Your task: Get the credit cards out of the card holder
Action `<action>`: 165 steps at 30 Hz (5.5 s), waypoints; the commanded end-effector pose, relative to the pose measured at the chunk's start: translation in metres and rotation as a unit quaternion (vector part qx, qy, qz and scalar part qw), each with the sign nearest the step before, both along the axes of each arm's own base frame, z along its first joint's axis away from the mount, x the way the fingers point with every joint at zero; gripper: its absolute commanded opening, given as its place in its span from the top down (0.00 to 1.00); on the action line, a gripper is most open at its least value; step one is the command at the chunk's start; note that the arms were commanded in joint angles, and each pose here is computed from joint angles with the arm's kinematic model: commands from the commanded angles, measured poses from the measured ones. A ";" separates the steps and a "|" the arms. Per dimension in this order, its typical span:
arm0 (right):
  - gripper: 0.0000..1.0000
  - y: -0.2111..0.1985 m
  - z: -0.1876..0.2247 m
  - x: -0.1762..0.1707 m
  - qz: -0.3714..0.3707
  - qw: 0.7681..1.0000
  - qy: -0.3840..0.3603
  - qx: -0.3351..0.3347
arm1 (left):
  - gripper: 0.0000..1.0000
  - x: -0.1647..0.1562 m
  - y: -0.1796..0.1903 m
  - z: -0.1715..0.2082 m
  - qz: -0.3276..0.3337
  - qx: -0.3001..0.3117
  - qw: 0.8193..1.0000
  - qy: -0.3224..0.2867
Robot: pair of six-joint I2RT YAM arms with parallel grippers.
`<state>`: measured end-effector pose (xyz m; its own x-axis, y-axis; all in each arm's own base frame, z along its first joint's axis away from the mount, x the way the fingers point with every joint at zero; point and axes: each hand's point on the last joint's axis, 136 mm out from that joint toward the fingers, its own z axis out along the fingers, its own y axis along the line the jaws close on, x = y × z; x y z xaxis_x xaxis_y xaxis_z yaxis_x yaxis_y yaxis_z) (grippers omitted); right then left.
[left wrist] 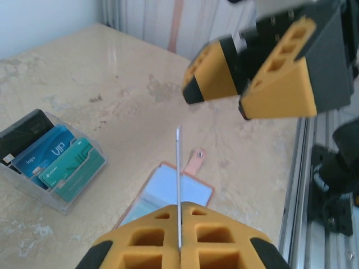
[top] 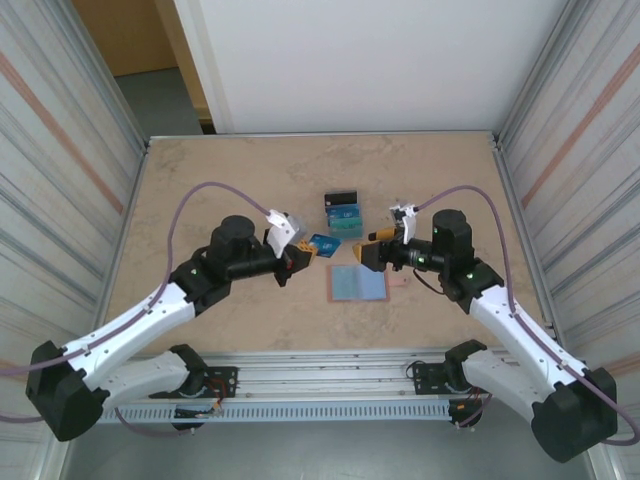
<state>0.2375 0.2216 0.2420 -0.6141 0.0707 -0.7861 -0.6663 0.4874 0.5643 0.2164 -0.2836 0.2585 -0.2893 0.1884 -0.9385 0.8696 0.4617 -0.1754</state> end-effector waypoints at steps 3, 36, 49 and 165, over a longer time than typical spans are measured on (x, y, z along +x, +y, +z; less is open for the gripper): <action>0.20 0.008 0.028 0.001 0.001 0.996 -0.025 0.091 | 1.00 0.004 0.002 0.036 0.022 -0.128 0.991 0.027; 1.00 0.059 0.075 -0.029 0.119 0.979 -0.116 0.117 | 0.93 -0.002 -0.004 0.047 -0.015 -0.185 0.980 0.076; 1.00 0.048 0.039 -0.057 0.162 0.981 -0.104 -0.038 | 0.27 -0.028 0.018 0.084 -0.071 -0.060 0.994 -0.063; 0.01 -0.064 0.055 -0.006 -0.191 0.974 -0.097 -0.080 | 1.00 0.216 -0.086 -0.143 -0.203 0.211 0.954 -0.064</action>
